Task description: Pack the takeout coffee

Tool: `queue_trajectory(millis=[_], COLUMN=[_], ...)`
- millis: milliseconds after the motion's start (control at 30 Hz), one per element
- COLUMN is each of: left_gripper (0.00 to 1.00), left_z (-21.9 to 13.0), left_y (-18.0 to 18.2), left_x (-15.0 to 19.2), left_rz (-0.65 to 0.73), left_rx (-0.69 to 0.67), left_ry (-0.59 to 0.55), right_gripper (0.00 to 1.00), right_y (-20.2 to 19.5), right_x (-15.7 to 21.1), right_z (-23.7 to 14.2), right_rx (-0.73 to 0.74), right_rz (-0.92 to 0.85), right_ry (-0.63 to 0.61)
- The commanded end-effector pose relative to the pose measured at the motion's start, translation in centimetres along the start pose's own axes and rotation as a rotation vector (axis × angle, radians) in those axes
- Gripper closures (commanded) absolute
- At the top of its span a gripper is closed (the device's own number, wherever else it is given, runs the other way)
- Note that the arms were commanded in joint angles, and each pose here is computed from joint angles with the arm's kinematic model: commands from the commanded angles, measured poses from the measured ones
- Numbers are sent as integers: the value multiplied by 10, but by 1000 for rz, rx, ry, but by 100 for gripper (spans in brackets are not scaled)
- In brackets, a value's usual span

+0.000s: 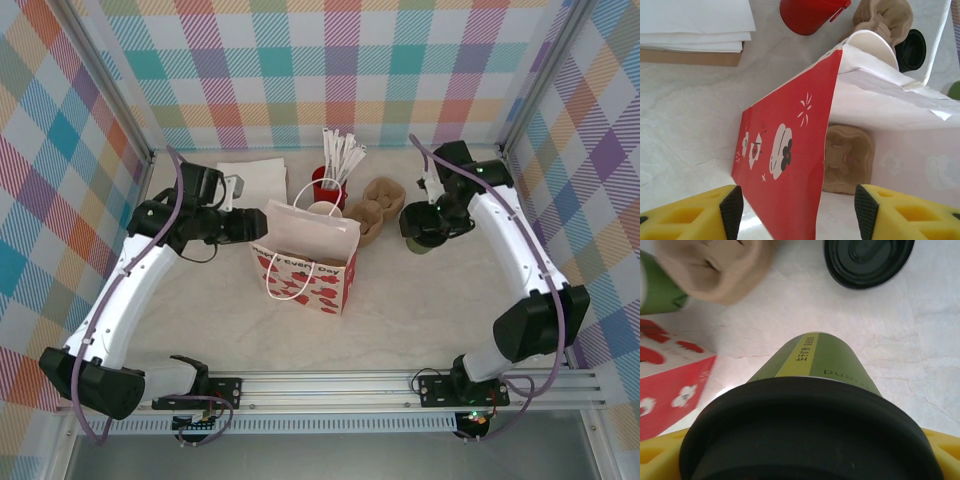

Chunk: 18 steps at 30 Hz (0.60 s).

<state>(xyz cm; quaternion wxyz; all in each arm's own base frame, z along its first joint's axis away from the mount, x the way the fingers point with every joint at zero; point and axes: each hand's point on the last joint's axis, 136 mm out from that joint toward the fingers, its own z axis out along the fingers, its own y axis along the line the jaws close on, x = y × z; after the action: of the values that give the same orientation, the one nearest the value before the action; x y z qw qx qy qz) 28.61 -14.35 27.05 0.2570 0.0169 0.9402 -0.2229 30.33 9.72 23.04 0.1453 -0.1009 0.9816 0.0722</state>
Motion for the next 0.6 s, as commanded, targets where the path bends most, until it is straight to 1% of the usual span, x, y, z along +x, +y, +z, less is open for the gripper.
queue_trajectory(millis=[0, 133, 367, 467, 567], left_gripper=[42, 48, 51, 51, 52], left_z=[9, 14, 22, 23, 25], left_y=[-4, -3, 3, 3, 5], left_x=[1, 3, 7, 7, 9], left_rz=[-12, -18, -38, -41, -41], left_rx=[22, 23, 11, 13, 6], left_ry=[16, 36, 40, 37, 46], right_gripper=[11, 11, 11, 12, 12], right_y=[28, 63, 115, 136, 159], right_x=[7, 0, -12, -17, -18], right_z=[-39, -74, -127, -141, -145], right_rx=[-73, -125, -213, -255, -301], right_rz=[-74, -195, -346, -395, -450], right_ry=[-46, -148, -287, -318, -319])
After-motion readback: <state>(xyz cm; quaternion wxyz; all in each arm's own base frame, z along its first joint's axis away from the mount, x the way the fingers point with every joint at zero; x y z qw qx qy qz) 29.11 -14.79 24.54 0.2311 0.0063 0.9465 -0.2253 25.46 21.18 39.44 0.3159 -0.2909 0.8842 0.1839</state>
